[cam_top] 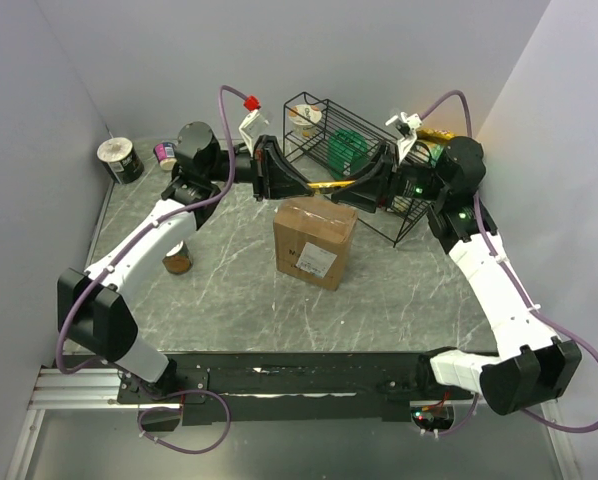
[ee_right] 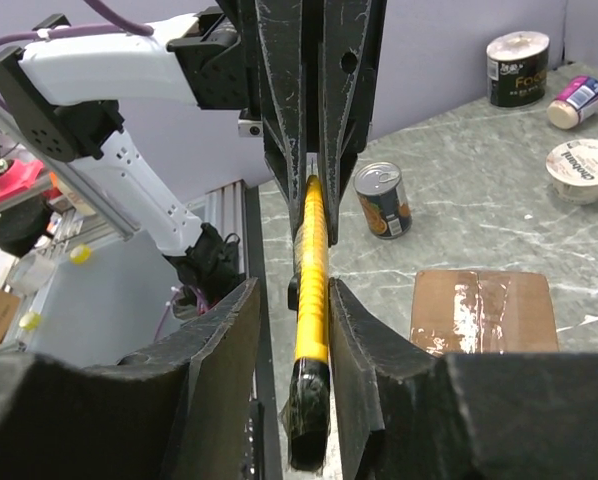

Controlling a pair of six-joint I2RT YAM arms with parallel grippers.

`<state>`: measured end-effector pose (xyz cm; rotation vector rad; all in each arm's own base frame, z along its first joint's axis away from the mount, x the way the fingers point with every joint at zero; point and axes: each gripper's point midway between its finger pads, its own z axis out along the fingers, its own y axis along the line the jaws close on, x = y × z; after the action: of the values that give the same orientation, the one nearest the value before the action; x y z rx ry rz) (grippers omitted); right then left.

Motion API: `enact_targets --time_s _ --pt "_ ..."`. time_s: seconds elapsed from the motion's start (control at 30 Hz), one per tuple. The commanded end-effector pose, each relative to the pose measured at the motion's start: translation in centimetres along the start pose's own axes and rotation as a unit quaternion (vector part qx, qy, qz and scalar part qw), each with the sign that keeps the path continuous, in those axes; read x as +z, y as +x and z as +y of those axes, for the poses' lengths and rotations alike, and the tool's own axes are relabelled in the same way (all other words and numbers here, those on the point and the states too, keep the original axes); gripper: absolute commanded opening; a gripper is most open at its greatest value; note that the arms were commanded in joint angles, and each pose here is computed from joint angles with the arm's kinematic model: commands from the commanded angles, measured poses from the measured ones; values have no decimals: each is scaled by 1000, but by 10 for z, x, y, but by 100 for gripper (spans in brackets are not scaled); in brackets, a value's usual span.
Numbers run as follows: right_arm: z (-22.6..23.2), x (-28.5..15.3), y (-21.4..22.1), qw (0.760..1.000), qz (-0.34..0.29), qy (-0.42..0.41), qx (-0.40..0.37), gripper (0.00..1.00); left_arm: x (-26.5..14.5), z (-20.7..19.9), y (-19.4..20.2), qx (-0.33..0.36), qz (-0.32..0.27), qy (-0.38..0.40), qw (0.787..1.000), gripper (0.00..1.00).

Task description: Unpack the express box

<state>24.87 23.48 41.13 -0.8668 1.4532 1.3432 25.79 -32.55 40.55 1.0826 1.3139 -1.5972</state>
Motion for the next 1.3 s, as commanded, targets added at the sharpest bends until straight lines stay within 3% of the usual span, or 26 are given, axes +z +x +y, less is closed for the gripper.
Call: enact_targets --time_s 0.0,0.13,0.27,0.3,0.33,0.37,0.43,0.47,0.5,0.6,0.7,0.8,0.83,0.9,0.93,1.03,1.07,1.2,1.27 --pt "12 3 -20 999 -16 -18 -34 40 2 -6 -13 30 -6 10 999 1" --pt "14 4 -21 999 -14 -28 -39 6 2 -5 -13 28 -4 9 1000 1" --pt "17 4 -29 998 -19 -25 -50 0 2 2 -9 23 -3 -4 1000 2" --pt "15 3 -33 998 -25 -13 -57 0 3 12 -13 22 -15 -33 999 12" --pt "10 0 -34 999 -22 15 -36 0 1 19 -16 21 -20 -60 998 51" --pt "3 -6 -41 997 -31 56 -32 0 -5 33 -17 44 -21 -94 994 61" --pt "-15 -22 -45 987 -27 156 -26 0 -17 51 -11 39 -12 -152 987 77" --pt "-24 -31 -42 980 -14 194 -51 0 -29 62 -12 81 -1 -176 981 81" --pt "-40 -44 -45 963 -18 263 -57 0 -38 70 2 66 22 -207 976 86" --pt "-50 -80 -22 931 2 361 -44 0 -61 72 23 159 88 -240 953 98" --pt "-49 -103 7 914 18 404 -27 0 -72 57 31 276 120 -266 916 96" --pt "-41 -118 10 908 13 419 -18 0 -68 51 81 372 194 -236 876 97" --pt "-44 -127 9 898 9 440 -12 0 -62 52 84 425 208 -232 850 96" --pt "-50 -142 14 883 9 469 19 0 -63 54 103 457 212 -236 831 96" --pt "-53 -145 17 880 15 474 29 0 -57 54 87 511 186 -244 803 96" --pt "-54 -157 25 865 20 499 59 0 -44 54 107 572 183 -252 758 97" --pt "-57 -165 27 852 20 520 60 0 -42 53 87 599 149 -287 732 96" --pt "-56 -187 31 827 21 557 66 0 -29 59 93 611 139 -313 714 96" --pt "-54 -190 37 826 30 557 77 0 -29 60 92 583 132 -335 728 96"
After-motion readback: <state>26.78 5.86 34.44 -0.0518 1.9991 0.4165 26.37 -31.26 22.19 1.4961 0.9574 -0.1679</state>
